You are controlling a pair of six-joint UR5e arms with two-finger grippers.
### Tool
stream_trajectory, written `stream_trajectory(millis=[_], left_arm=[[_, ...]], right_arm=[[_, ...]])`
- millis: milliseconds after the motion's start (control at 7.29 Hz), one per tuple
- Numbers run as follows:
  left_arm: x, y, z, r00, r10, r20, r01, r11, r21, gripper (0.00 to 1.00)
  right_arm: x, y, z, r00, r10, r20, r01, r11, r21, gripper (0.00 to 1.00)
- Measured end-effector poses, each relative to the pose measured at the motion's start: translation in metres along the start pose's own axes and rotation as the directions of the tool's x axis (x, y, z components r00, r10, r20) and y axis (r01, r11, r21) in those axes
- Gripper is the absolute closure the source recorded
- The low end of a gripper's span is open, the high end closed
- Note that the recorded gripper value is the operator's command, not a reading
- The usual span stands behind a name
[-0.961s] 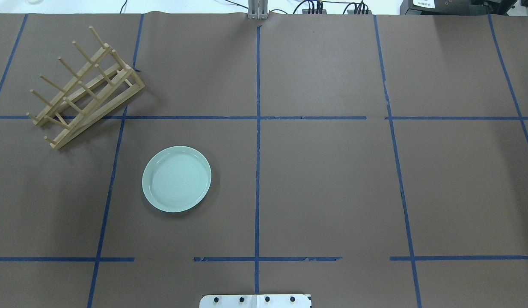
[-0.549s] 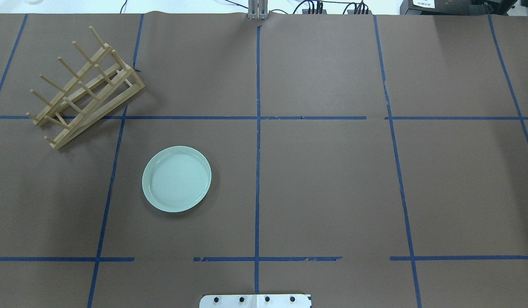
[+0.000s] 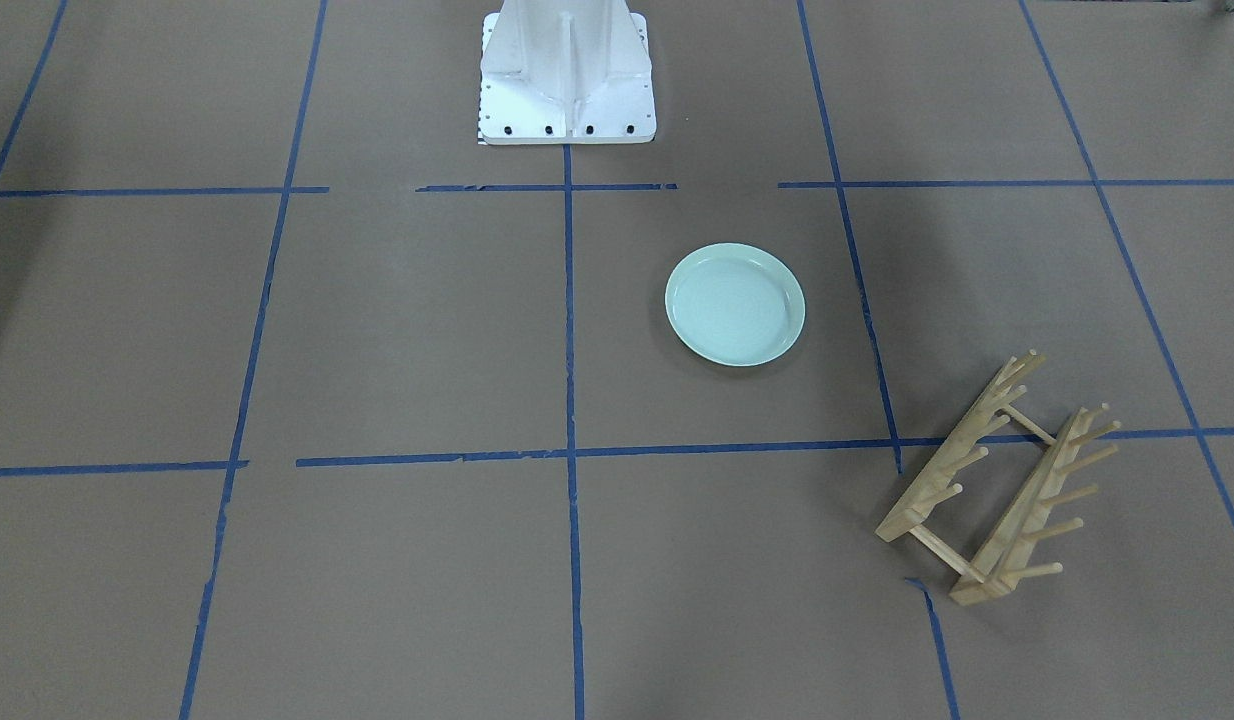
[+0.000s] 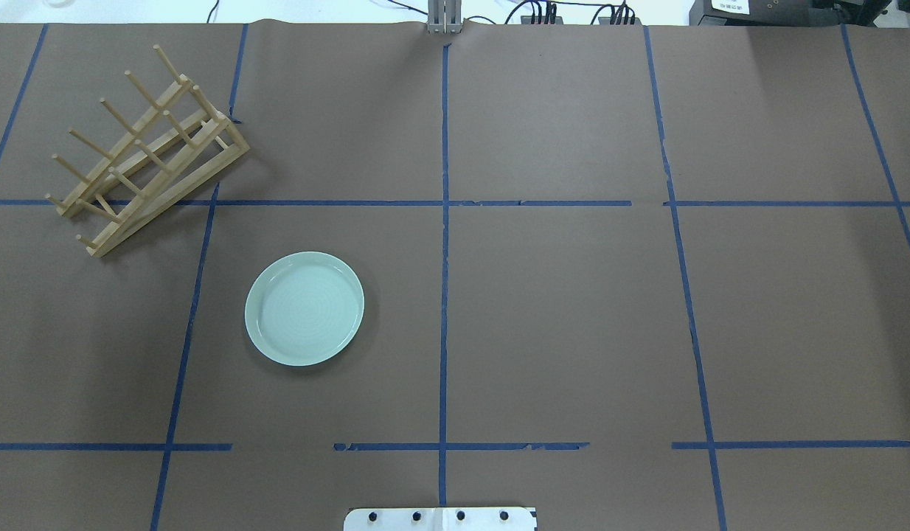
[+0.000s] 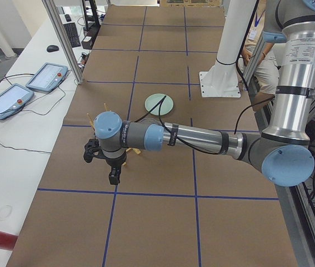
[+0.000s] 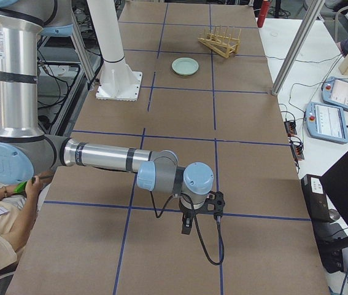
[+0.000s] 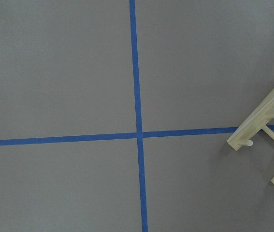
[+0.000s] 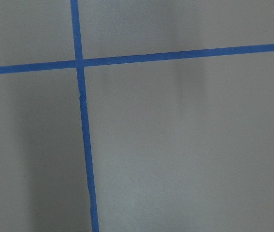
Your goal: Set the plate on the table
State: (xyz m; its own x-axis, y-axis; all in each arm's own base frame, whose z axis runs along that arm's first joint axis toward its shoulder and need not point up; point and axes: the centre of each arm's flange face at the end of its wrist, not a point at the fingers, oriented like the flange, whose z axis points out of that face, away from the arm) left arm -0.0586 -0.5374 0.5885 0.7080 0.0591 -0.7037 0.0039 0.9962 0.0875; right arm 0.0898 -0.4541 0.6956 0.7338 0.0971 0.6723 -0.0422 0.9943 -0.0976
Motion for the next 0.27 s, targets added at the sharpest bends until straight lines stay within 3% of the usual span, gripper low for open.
stream_trajectory(millis=[275], left_arm=[[0.0012, -0.0004, -0.002, 1.0, 0.002, 0.001, -0.002, 1.0, 0.003, 0.0]], right_arm=[[0.0, 0.0, 0.0, 1.0, 0.0, 0.0, 0.0, 1.0, 0.0, 0.0]])
